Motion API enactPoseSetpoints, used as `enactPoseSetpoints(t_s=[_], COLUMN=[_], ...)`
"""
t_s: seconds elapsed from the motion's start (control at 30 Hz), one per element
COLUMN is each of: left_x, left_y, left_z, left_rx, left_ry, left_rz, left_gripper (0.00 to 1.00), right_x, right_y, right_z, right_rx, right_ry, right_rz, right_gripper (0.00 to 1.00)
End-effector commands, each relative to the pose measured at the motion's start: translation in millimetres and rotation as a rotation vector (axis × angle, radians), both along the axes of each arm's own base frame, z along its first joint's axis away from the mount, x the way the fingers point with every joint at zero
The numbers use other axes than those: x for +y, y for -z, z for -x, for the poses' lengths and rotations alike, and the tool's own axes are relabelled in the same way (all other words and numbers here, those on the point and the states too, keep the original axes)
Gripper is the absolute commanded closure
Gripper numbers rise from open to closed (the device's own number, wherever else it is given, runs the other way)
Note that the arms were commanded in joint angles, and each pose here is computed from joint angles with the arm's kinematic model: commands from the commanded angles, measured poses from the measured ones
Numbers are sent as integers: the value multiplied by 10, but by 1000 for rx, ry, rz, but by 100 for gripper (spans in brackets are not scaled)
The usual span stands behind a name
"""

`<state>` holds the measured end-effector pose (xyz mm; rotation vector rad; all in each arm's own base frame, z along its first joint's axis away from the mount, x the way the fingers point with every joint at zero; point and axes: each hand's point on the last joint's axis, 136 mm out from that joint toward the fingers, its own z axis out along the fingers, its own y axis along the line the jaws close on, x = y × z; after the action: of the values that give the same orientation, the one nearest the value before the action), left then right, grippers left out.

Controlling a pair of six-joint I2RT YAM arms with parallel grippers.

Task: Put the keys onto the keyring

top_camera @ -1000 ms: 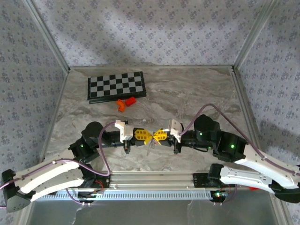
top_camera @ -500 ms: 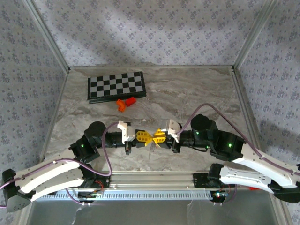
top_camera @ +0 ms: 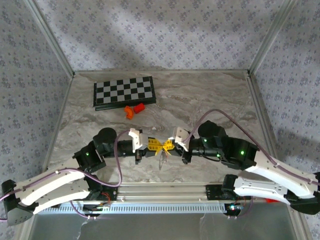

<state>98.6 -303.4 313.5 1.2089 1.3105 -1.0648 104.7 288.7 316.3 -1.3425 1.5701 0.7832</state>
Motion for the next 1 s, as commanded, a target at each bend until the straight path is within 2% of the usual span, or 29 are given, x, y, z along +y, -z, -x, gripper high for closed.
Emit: enactPoseSetpoints(t_s=[0.0,0.1,0.27,0.4,0.47,0.5,0.6,0.67,0.97], left_x=[22,6,-23,-19,0,13,36,42,60], left_y=[-47,-22,-88,-164,-274,-332,-527,-608,-667], left_z=[-64,-62,-17,40,82,101,178,227,318], left_rx=[-52,-62,-73,-74,-77,-80,-89,-89,-65], left_ry=[-38,-28,7,30,40,45,77,103,157], left_rz=[-76,-114,-105,-59,3,36,142,199,291], left_gripper=[88,93,99,100,100,100,100,100,100], right_x=[-120,-112,-31,3,11,14,27,29,-22], right_y=[50,132,0,-129,-163,-177,-195,-278,-414], right_z=[-24,-15,19,52,43,42,40,74,179], right_rx=[-22,-5,-17,-26,-22,-19,-8,-5,-28], right_ry=[21,2,-43,-54,-39,-33,-15,-19,-61], right_rz=[129,201,208,141,105,85,6,-68,-177], right_gripper=[100,100,100,100,100,98,81,75,77])
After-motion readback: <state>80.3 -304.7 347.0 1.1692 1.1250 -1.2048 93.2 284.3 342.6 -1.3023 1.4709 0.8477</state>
